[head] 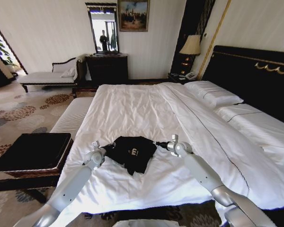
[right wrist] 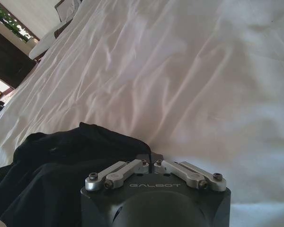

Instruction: Fold the clothes on the bed and place them into the basket.

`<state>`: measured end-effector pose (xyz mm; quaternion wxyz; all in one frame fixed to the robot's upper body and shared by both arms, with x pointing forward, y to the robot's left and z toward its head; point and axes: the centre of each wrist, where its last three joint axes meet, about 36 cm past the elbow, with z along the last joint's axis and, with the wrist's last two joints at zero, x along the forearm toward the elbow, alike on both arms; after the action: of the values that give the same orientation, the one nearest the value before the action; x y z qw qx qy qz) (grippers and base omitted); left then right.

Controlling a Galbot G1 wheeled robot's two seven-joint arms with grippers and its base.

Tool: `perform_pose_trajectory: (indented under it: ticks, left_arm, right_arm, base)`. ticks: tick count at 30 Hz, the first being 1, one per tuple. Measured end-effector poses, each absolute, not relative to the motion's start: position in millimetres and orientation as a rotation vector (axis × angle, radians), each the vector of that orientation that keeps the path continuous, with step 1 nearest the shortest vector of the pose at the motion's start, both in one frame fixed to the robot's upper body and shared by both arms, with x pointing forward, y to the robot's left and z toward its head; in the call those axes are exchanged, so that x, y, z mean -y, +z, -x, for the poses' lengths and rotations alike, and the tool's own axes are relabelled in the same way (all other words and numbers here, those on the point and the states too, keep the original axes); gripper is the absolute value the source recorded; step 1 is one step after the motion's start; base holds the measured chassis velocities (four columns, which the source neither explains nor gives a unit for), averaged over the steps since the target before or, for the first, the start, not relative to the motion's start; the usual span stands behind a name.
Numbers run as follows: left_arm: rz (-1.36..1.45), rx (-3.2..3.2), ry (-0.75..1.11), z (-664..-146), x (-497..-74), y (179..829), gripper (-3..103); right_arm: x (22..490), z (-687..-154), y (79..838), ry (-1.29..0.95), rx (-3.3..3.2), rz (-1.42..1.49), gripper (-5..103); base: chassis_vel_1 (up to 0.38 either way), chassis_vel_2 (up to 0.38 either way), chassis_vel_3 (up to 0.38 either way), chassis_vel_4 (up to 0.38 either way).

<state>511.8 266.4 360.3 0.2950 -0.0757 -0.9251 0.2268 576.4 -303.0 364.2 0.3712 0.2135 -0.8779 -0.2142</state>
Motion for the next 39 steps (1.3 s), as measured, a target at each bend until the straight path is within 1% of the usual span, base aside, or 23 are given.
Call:
perform_pose_trajectory:
  ticks: [1,2,3,5,12,19,24,26,28,33,34,36,37,39]
  left_arm:
    - [0.201,2.460,0.606,-511.2,-265.9,360.3,9]
    - [0.200,2.459,0.607,-510.8,-265.5,360.4,9]
    - [0.200,2.459,0.608,-510.4,-265.3,360.4,4]
    - [0.202,2.459,0.606,-509.2,-264.9,360.8,0]
    - [0.219,2.482,0.592,-505.3,-266.8,370.5,0]
    - [0.252,2.550,0.557,-505.4,-276.4,398.1,0]
    - [0.285,2.617,0.589,-509.7,-278.9,438.4,0]
    - [0.318,2.669,0.581,-511.6,-281.6,467.5,0]
    - [0.327,2.683,0.576,-512.2,-282.8,474.4,0]
    - [0.372,2.776,0.576,-518.6,-290.0,528.9,0]
    - [0.372,2.776,0.576,-518.6,-290.0,528.9,0]
    - [0.401,2.818,0.574,-519.9,-289.6,556.0,0]
    - [0.401,2.818,0.574,-519.9,-289.6,556.0,0]
    - [0.428,2.850,0.556,-520.4,-290.3,576.4,0]
  right_arm:
    - [303.9,-576.4,364.7,-0.551,2.252,-0.546,0]
    - [304.6,-576.4,364.8,-0.552,2.252,-0.545,0]
    - [304.9,-576.4,365.0,-0.553,2.252,-0.545,0]
    - [305.2,-576.5,365.1,-0.554,2.253,-0.544,0]
    - [302.3,-575.0,372.7,-0.561,2.267,-0.563,0]
    - [300.9,-572.3,405.4,-0.573,2.314,-0.604,0]
    - [298.2,-568.5,451.2,-0.573,2.389,-0.653,0]
    - [295.1,-566.4,481.4,-0.577,2.432,-0.693,0]
    - [294.1,-566.1,488.7,-0.580,2.442,-0.703,0]
    - [287.8,-565.8,542.8,-0.579,2.515,-0.766,0]
    - [287.8,-565.8,542.8,-0.579,2.515,-0.766,0]
    - [287.3,-563.1,567.4,-0.573,2.546,-0.800,0]
    - [287.3,-563.1,567.4,-0.573,2.546,-0.800,0]
    - [287.6,-561.2,587.3,-0.563,2.574,-0.825,0]
  base:
    - [0.000,0.000,0.000,0.000]
    - [0.000,0.000,0.000,0.000]
    - [0.000,0.000,0.000,0.000]
    - [0.000,0.000,0.000,0.000]
    - [0.000,0.000,0.000,0.000]
    - [0.000,0.000,0.000,0.000]
    - [0.000,0.000,0.000,0.000]
    - [0.000,0.000,0.000,0.000]
    - [0.000,0.000,0.000,0.000]
    - [0.000,0.000,0.000,0.000]
    - [0.000,0.000,0.000,0.000]
    - [0.000,0.000,0.000,0.000]
    - [0.000,0.000,0.000,0.000]
    - [0.000,0.000,0.000,0.000]
